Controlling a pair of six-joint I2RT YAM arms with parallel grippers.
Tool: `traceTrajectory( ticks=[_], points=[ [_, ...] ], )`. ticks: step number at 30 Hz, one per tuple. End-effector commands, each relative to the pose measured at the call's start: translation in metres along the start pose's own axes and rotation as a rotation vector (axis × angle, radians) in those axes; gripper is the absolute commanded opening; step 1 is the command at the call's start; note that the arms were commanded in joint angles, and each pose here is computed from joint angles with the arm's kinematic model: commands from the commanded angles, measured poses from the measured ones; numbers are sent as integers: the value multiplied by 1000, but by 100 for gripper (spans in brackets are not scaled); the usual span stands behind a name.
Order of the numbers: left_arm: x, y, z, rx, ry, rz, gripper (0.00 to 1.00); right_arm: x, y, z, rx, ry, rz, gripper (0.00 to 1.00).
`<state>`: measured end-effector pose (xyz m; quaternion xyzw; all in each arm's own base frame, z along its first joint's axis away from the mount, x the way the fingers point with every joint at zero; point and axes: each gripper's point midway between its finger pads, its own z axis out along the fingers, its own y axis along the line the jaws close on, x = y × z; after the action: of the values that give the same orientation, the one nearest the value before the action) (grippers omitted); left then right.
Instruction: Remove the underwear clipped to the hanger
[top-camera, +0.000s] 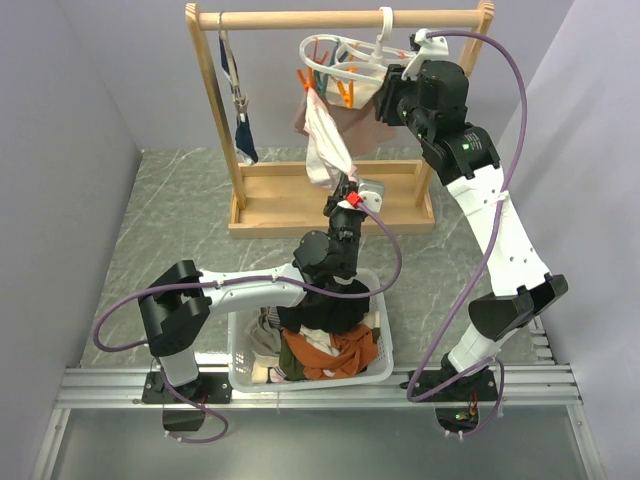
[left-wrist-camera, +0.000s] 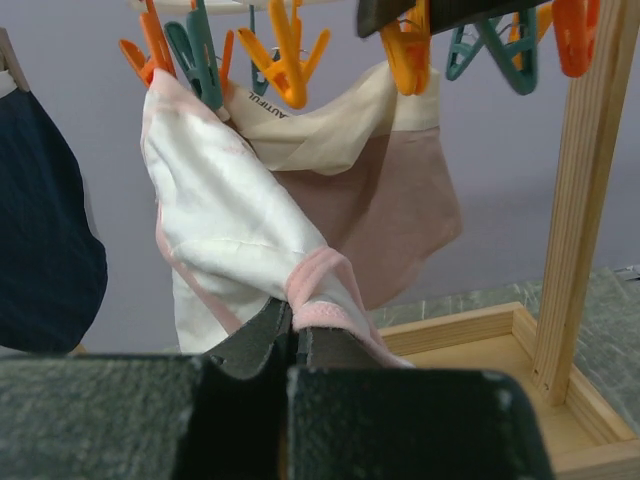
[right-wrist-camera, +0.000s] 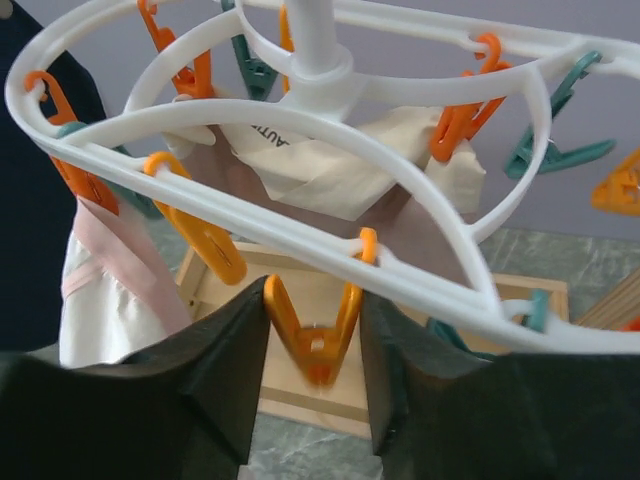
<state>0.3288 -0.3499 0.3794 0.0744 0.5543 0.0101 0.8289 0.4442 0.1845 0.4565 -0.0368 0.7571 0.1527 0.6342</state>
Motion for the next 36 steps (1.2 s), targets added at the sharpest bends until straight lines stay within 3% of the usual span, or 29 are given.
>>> traceTrajectory(
  ticks=[1,6,9,15,19,20,27,32,36],
  points=[
    [-36,17,2,-21,-60,-62,0,-30,6,-18,-25,-80,35,50],
    [-35,19,1,-25,-60,-59,0,-30,20,-39,-116,-72,52,76],
    [-35,21,1,-27,-64,-50,0,-35,32,-62,-201,-79,46,81],
    [-35,19,1,-23,-66,-43,0,-8,63,-103,-403,84,61,83],
    [-36,21,1,-30,-71,-46,0,39,73,-114,-489,231,122,84],
    [-37,20,1,-29,-74,-49,0,70,72,-109,-490,310,160,84],
    [-37,12,0,25,-79,-33,0,101,91,-109,-580,368,209,86],
    [-44,5,-8,94,-94,-47,0,96,105,-102,-663,372,203,88],
    [-47,10,-7,82,-93,-45,0,106,117,-94,-740,455,223,85]
  ],
)
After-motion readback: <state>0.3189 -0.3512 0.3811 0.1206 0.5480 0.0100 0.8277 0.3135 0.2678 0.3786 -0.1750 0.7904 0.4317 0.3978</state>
